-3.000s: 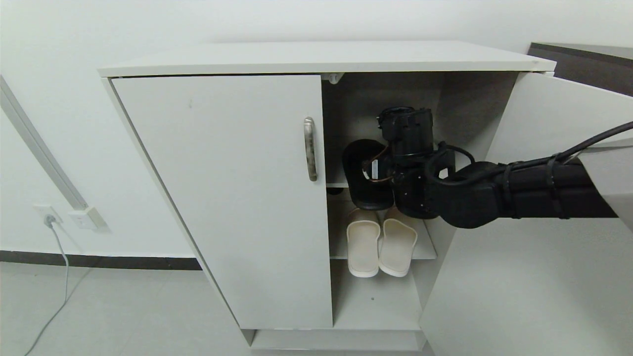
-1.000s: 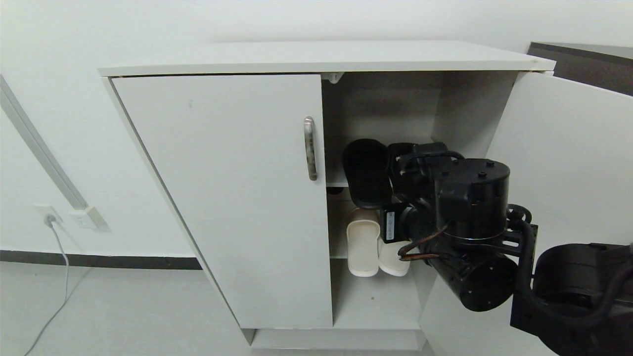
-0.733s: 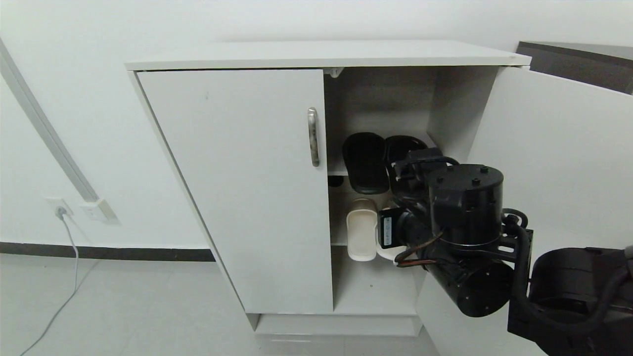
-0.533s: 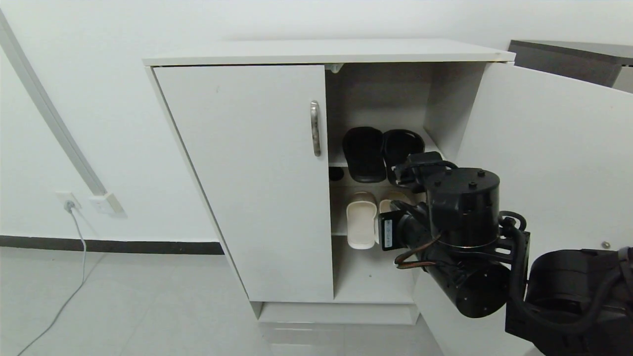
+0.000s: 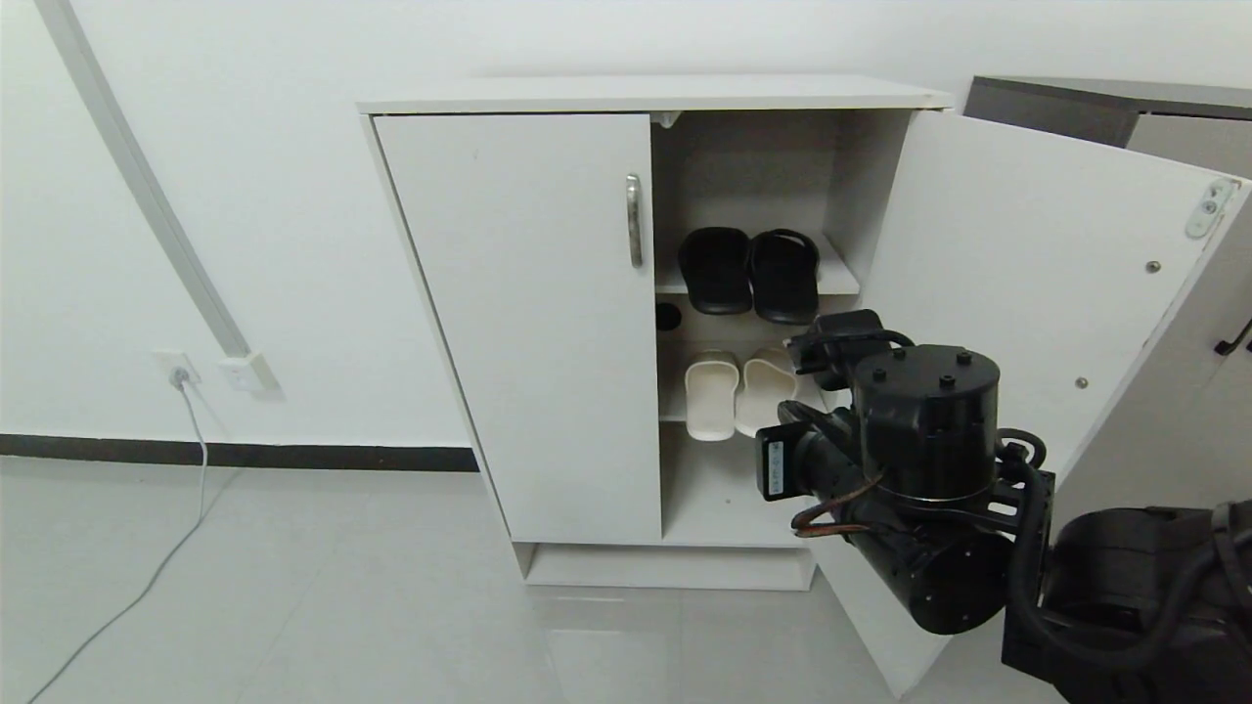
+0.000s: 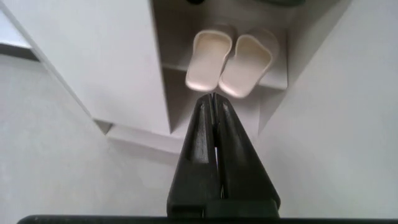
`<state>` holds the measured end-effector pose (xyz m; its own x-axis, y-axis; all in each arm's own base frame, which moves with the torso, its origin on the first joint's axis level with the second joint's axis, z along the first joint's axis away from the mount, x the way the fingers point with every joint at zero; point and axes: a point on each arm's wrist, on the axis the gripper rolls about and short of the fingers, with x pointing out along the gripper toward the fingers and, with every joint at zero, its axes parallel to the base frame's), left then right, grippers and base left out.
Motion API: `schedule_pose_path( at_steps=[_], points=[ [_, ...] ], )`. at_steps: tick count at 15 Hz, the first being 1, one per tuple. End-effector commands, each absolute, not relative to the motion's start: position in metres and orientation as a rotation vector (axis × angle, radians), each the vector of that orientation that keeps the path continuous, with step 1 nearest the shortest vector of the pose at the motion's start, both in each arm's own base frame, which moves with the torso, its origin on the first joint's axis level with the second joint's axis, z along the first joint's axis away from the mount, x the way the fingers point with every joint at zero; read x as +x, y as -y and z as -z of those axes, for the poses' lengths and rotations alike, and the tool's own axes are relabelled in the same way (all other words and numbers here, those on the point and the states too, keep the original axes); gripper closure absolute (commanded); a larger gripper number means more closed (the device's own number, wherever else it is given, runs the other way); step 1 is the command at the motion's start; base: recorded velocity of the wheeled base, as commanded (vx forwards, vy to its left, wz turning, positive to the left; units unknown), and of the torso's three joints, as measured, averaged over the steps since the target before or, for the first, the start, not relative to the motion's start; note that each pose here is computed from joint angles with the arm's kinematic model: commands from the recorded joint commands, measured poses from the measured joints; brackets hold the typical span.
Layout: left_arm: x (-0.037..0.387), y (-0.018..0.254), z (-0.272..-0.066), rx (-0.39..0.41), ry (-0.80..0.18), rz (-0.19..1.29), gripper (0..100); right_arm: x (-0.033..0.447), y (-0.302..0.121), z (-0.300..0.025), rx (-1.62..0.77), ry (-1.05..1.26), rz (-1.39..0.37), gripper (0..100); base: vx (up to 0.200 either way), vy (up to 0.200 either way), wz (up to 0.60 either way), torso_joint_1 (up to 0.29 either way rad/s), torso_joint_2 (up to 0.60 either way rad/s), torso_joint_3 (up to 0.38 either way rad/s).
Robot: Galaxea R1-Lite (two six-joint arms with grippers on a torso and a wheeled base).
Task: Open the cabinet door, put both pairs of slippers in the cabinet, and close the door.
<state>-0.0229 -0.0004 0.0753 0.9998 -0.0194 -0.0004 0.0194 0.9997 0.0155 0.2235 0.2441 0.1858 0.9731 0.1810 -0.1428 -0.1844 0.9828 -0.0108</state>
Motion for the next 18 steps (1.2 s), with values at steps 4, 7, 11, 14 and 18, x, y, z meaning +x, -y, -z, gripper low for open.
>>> schedule_pose_path(
  at_steps=[4,7,11,14,18],
  points=[
    [-0.0228,0.0004,-0.0753,0.015,-0.001,0.02,100,0.2238,-0.2432,-0.1808,-0.038,-0.154,-0.182,100,0.0,0.0,0.0,0.0,0.0,0.0],
    [-0.0228,0.0004,-0.0753,0.015,-0.001,0.02,100,0.2242,-0.2429,-0.1808,-0.038,-0.155,-0.18,100,0.0,0.0,0.0,0.0,0.0,0.0],
    [-0.0228,0.0004,-0.0753,0.015,-0.001,0.02,100,0.2244,-0.244,-0.1785,-0.041,-0.159,-0.183,100,0.0,0.0,0.0,0.0,0.0,0.0],
    [-0.0228,0.0004,-0.0753,0.015,-0.001,0.02,100,0.2247,-0.2444,-0.1775,-0.043,-0.161,-0.183,100,0.0,0.0,0.0,0.0,0.0,0.0],
    [-0.0228,0.0004,-0.0753,0.014,-0.001,0.02,100,0.2252,-0.2449,-0.1756,-0.047,-0.166,-0.182,100,0.0,0.0,0.0,0.0,0.0,0.0]
  ],
)
